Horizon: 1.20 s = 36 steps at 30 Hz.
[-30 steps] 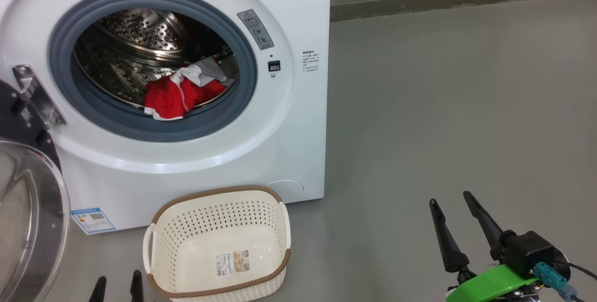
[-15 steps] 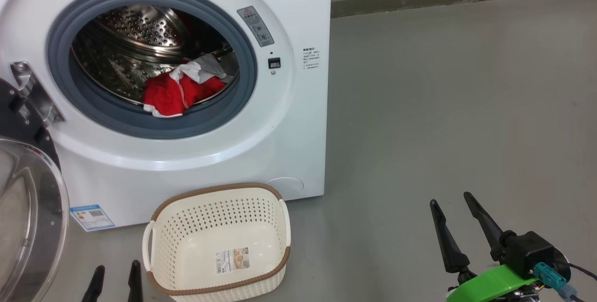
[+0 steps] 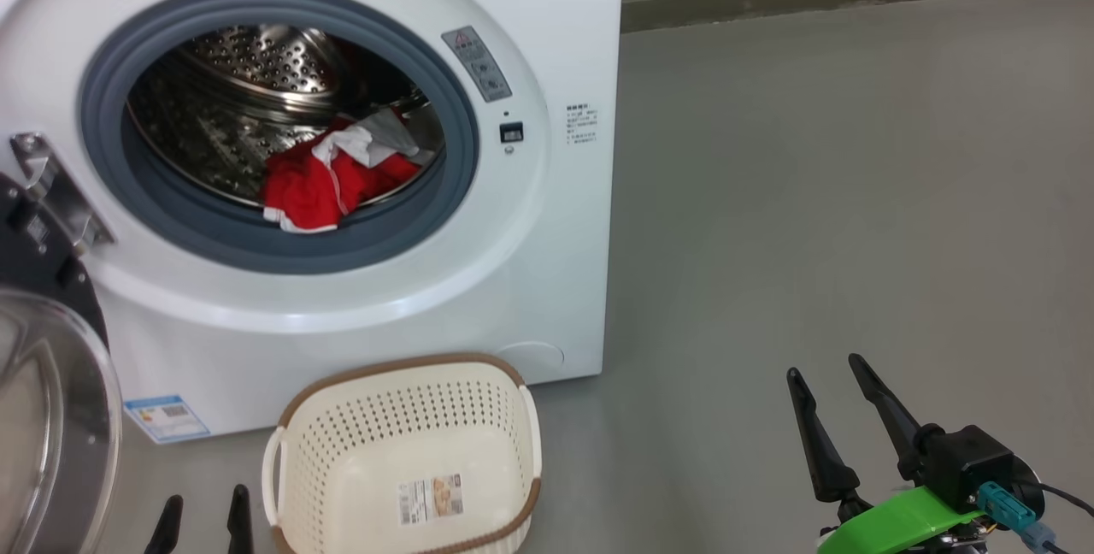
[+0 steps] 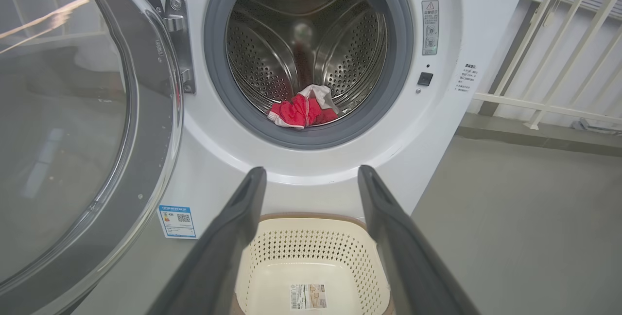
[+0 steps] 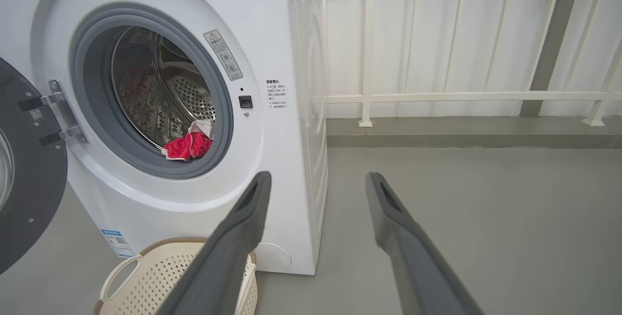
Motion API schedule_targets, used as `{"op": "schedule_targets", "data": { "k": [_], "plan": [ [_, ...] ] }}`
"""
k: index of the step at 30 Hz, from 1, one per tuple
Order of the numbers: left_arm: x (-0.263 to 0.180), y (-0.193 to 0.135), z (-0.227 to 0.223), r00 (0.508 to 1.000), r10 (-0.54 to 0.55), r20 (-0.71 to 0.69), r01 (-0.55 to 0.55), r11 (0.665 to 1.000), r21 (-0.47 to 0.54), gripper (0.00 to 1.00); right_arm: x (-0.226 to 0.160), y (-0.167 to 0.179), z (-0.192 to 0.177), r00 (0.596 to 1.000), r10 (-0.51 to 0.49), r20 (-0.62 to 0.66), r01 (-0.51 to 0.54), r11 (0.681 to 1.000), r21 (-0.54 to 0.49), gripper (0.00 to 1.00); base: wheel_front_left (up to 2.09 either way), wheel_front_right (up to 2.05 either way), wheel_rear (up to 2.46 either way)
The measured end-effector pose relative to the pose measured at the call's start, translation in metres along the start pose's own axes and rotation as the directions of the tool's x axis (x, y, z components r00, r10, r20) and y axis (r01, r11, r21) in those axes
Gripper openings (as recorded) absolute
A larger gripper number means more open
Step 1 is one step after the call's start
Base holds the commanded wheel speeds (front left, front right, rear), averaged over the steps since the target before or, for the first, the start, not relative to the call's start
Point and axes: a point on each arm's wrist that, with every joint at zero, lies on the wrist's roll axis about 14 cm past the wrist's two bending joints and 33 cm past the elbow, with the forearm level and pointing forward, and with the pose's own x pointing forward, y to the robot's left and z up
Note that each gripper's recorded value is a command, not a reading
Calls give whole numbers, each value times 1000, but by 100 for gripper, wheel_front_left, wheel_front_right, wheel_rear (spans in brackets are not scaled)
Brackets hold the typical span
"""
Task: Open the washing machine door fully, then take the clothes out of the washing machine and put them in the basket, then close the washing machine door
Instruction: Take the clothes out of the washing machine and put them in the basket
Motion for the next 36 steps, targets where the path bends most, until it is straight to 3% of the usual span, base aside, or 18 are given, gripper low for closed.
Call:
{"op": "schedule_targets", "data": {
  "k": [16,36],
  "plan": [
    [1,0,5,1000,9,18,-9,1000,-10,100,0,0,0,1000,-1,0,1,1000,0,100,168,-168,0],
    [1,1,4,1000,11,17,-11,1000,-14,100,0,0,-1,1000,1,-3,-1,1000,1,100,10,-10,0]
  ]
}}
